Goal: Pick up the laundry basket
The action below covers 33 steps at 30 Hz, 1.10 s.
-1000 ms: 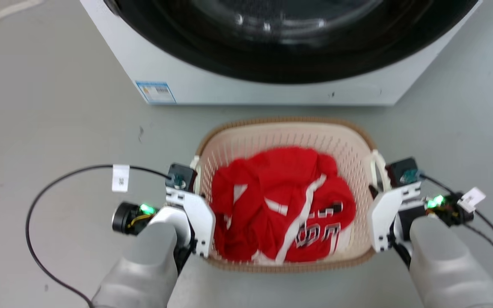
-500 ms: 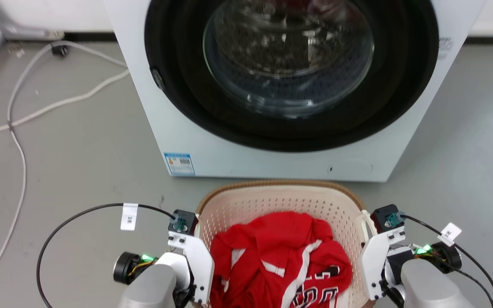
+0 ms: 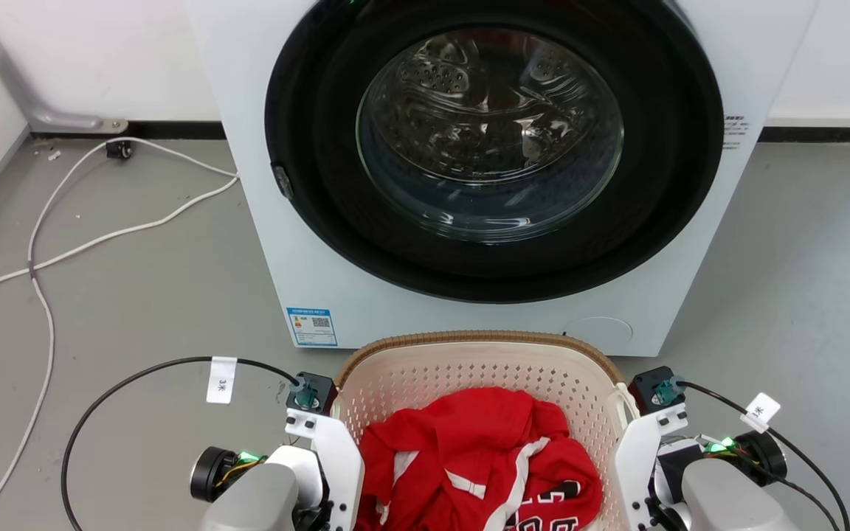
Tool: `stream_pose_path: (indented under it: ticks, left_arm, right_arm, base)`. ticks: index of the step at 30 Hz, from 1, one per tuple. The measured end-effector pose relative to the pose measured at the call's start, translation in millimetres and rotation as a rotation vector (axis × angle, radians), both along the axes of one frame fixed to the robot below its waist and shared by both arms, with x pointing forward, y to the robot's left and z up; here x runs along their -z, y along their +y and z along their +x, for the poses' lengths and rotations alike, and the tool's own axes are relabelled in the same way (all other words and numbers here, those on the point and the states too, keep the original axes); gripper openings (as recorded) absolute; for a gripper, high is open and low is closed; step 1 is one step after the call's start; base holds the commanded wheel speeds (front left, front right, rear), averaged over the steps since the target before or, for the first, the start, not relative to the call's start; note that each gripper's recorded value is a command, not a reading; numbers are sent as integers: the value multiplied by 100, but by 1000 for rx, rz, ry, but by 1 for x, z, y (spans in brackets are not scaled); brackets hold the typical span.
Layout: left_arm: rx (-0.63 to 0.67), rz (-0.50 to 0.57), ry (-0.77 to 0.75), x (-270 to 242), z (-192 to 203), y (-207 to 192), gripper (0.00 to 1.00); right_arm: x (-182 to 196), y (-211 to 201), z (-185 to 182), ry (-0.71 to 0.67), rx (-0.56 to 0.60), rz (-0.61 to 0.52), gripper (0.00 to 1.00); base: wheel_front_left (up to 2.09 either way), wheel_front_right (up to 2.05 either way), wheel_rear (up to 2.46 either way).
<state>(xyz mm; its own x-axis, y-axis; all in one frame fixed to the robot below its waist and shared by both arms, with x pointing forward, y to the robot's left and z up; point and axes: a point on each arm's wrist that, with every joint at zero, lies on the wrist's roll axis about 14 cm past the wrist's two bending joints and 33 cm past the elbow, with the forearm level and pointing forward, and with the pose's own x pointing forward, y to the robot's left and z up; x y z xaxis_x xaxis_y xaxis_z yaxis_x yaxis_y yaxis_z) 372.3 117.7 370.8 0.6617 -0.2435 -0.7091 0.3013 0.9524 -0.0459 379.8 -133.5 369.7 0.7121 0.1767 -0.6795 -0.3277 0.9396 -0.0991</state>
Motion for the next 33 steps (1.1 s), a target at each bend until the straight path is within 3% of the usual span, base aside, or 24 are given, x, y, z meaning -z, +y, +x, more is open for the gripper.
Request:
stream_pose_path:
  ticks: [33]
  left_arm:
    - [15, -5, 8, 1, -5, -4, 0]
  right_arm:
    - [-1, -4, -7, 4, 21, 11, 0]
  base:
    - [0, 0, 0]
